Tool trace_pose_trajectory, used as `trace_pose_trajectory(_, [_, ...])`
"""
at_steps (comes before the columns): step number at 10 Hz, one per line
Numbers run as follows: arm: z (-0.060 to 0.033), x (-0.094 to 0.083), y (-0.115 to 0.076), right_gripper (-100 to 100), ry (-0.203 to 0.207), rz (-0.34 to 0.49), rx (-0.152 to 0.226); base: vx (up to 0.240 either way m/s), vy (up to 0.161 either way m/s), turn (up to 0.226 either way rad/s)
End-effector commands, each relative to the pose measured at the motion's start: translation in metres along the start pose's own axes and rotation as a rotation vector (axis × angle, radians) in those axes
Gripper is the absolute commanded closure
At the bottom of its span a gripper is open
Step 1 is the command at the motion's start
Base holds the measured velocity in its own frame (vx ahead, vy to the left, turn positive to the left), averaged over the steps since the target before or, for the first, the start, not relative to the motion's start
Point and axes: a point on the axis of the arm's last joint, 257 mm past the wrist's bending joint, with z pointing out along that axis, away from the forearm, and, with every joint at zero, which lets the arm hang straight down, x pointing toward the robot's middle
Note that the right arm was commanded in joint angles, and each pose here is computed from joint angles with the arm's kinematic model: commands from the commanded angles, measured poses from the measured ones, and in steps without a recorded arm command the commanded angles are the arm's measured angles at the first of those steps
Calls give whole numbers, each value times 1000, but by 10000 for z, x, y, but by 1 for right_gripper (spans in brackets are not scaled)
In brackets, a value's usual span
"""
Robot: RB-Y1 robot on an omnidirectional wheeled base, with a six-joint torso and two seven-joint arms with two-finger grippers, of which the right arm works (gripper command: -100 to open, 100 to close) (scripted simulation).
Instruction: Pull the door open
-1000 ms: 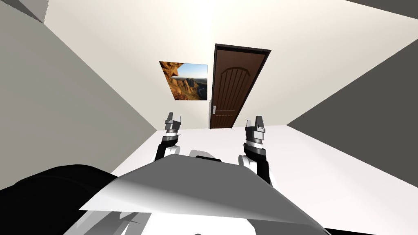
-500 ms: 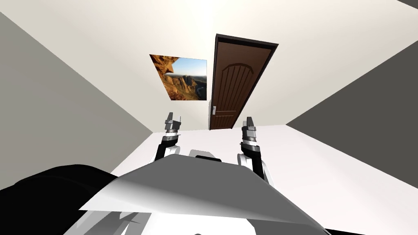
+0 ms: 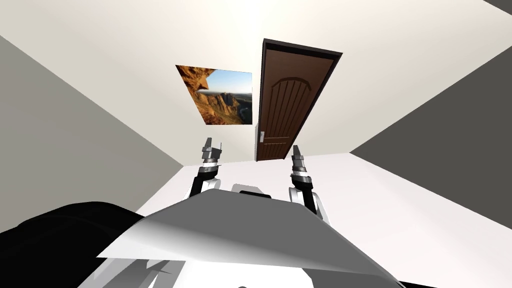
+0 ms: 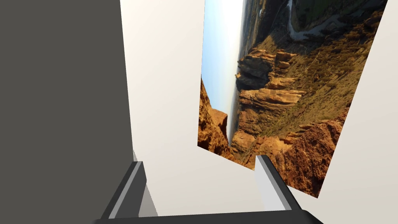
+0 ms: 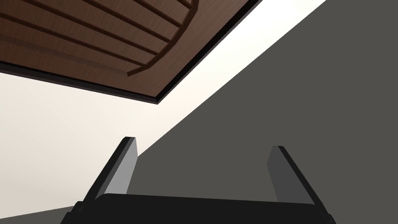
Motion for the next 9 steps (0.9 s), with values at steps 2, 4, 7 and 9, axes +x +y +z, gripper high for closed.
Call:
trace_pose_trajectory(2, [1, 183, -159, -100, 52, -80, 15, 139, 40, -44])
trace_pose_trajectory(4, [-4, 281, -241, -100, 79, -119, 22, 138, 29, -32])
trace_pose_trajectory(7, [-22, 483, -411, -100, 134, -199, 33, 125, 43, -44])
trace_pose_trajectory(9, [-34, 586, -498, -100, 162, -240, 38, 108, 37, -32])
